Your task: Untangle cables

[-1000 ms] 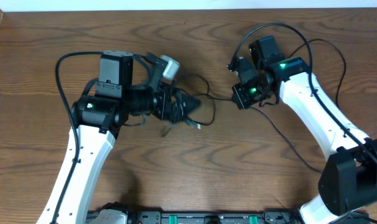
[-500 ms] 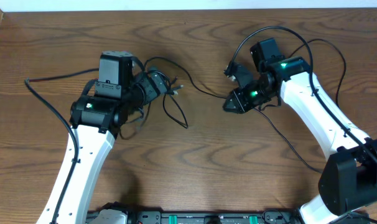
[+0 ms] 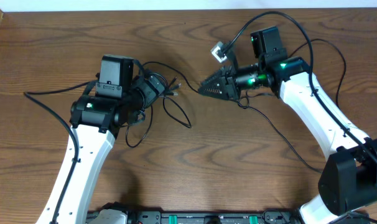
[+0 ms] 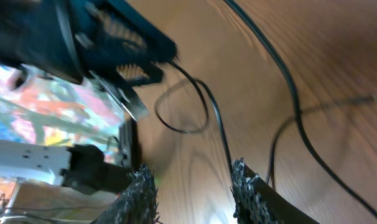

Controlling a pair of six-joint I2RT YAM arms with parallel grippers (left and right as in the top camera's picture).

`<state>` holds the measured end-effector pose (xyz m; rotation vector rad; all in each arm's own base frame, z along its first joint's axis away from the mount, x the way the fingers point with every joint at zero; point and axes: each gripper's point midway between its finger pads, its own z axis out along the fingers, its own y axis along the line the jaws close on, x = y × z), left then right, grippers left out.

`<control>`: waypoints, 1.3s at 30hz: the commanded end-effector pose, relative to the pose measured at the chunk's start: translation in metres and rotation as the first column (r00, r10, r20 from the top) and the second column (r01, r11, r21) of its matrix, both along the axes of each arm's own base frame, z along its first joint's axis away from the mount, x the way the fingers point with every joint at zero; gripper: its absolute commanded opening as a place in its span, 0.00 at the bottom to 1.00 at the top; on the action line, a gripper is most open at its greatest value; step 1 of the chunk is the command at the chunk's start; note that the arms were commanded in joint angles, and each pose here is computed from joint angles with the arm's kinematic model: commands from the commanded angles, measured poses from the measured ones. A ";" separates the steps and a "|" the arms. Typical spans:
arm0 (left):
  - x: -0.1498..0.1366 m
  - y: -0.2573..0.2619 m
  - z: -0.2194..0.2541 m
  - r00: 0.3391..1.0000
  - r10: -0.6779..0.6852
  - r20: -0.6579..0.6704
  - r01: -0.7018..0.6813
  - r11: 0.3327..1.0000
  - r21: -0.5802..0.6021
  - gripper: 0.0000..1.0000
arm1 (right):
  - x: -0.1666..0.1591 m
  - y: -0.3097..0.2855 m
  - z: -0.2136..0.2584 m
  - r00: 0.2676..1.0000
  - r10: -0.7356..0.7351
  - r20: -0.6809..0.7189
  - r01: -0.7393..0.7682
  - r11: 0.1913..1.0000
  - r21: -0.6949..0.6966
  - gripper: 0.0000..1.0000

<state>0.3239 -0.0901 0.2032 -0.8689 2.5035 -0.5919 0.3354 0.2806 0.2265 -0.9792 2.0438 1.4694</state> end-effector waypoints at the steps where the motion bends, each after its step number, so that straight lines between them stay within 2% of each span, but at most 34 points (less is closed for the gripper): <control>1: 0.004 0.000 0.000 0.981 -0.191 0.043 0.184 0.975 0.125 0.98 | -0.012 0.008 0.023 0.997 0.070 -0.033 -0.066 0.992 0.111 0.38; 6: 0.008 -0.001 -0.008 0.952 -0.305 0.038 0.292 0.936 0.199 0.98 | -0.016 0.014 0.033 0.994 0.103 -0.027 -0.098 0.984 0.151 0.38; 10: 0.014 -0.002 -0.017 0.944 -0.329 0.021 0.317 0.924 0.212 0.98 | -0.024 0.023 0.033 0.991 0.128 -0.039 -0.120 0.981 0.150 0.38; 15: 0.017 -0.007 -0.030 0.937 -0.348 -0.014 0.344 0.919 0.193 0.98 | -0.026 0.035 0.036 0.989 0.124 -0.081 -0.111 0.983 0.146 0.37; 19: 0.014 -0.028 -0.027 0.881 -0.472 0.027 0.464 0.875 0.136 0.98 | -0.018 0.044 0.032 0.995 0.063 -0.076 -0.055 0.993 0.104 0.35; 25: 0.013 -0.031 -0.026 0.877 -0.480 0.036 0.473 0.873 0.119 0.98 | -0.019 0.055 0.025 0.997 0.037 -0.063 -0.033 0.998 0.061 0.31; 35: 0.013 -0.032 -0.025 0.870 -0.492 0.040 0.485 0.866 0.118 0.98 | -0.022 0.059 0.026 0.997 0.043 -0.068 -0.039 0.997 0.064 0.20; 39: 0.013 -0.032 -0.025 0.865 -0.500 0.041 0.492 0.862 0.124 0.98 | -0.022 0.059 0.026 0.996 0.041 -0.075 -0.036 0.997 0.065 0.01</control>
